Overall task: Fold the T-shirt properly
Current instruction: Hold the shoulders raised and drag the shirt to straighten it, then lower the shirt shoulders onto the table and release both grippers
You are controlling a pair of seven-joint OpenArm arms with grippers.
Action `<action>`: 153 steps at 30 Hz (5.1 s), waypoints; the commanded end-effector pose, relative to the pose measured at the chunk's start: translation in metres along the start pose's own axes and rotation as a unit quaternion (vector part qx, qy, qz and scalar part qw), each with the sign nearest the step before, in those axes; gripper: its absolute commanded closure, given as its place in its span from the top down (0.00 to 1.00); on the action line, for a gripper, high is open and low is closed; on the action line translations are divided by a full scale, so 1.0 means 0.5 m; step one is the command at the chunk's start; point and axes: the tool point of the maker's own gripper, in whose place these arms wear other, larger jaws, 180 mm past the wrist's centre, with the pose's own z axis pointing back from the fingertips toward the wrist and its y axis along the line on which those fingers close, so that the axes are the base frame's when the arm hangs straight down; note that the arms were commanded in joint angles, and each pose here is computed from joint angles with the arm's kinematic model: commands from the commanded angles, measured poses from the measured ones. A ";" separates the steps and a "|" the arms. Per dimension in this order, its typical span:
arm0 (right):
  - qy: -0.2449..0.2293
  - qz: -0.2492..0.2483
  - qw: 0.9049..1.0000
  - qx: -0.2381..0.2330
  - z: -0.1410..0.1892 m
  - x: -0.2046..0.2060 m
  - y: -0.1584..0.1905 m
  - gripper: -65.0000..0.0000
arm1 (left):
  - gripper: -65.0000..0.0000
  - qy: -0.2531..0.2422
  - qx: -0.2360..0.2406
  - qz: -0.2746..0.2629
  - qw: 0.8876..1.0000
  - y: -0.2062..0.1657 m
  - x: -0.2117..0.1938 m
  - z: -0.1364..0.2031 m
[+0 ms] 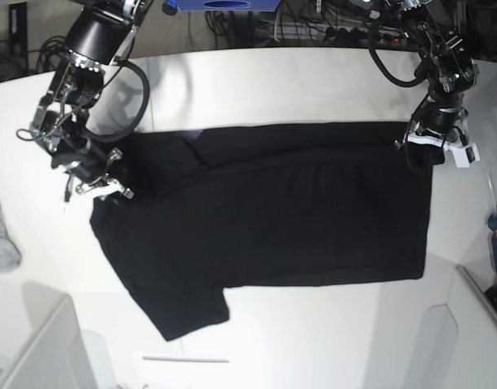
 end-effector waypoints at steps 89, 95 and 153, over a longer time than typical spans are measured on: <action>-0.041 -0.185 0.972 -0.136 0.055 -0.095 -0.227 0.45 | 0.68 0.036 0.059 0.055 0.996 0.137 -0.099 0.038; -0.042 -0.188 0.972 -0.138 0.056 -0.096 -0.230 0.45 | 0.68 0.027 0.043 0.059 0.997 0.111 -0.083 0.013; -0.083 -0.107 0.964 -0.228 0.259 -0.158 -0.271 0.00 | 0.00 0.131 0.067 -0.043 0.988 0.173 -0.187 0.152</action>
